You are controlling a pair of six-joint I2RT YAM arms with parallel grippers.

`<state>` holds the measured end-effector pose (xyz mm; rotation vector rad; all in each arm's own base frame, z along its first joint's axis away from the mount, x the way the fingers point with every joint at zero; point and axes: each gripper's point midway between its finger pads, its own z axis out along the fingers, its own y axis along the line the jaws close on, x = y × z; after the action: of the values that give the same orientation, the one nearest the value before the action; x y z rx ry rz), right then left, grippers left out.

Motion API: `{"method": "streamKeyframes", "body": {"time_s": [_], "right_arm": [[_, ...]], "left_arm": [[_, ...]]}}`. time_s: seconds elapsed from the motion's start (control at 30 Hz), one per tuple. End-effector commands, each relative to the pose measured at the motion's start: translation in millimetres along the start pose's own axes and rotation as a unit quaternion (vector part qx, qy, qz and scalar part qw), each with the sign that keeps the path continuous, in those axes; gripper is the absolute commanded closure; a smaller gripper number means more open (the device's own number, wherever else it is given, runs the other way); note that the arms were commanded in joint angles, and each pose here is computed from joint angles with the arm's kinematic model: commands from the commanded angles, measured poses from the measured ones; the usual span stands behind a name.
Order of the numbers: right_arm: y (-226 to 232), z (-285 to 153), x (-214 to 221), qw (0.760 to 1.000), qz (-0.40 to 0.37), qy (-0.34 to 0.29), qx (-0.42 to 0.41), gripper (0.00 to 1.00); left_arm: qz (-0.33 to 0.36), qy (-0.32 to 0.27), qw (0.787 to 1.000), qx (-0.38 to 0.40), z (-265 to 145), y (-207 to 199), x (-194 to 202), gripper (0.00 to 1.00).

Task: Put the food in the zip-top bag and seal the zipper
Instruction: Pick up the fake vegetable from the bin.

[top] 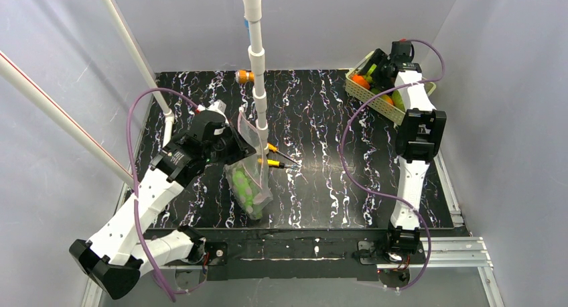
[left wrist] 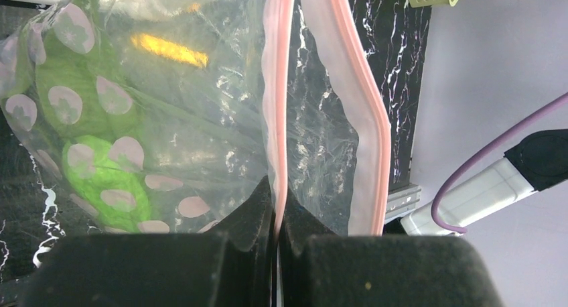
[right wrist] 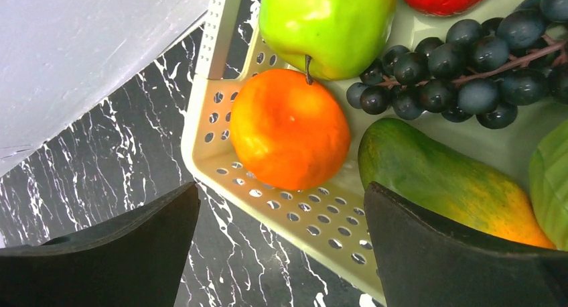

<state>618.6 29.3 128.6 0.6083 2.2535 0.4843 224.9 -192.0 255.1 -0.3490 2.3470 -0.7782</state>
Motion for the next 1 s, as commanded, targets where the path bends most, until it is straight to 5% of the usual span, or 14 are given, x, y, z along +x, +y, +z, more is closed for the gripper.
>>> {"method": "streamKeyframes", "body": {"time_s": [0.0, 0.4, 0.7, 0.97], "right_arm": [[10, 11, -8, 1.0, 0.002, -0.01, -0.03, 0.02], [6, 50, 9, 0.997, 0.037, 0.016, -0.062, 0.12], [24, 14, -25, 0.998, 0.011, -0.023, -0.063, 0.63], [50, -51, -55, 0.996, 0.001, -0.065, -0.066, 0.91]], "left_arm": [[0.002, 0.001, 1.0, 0.025, -5, -14, -4, 1.0], [-0.003, 0.007, 1.0, 0.017, -3, -8, 1, 1.0], [-0.012, 0.014, 1.0, 0.02, -3, -6, 6, 1.0], [-0.008, -0.001, 1.0, 0.009, 4, -2, 0, 1.0]]}}
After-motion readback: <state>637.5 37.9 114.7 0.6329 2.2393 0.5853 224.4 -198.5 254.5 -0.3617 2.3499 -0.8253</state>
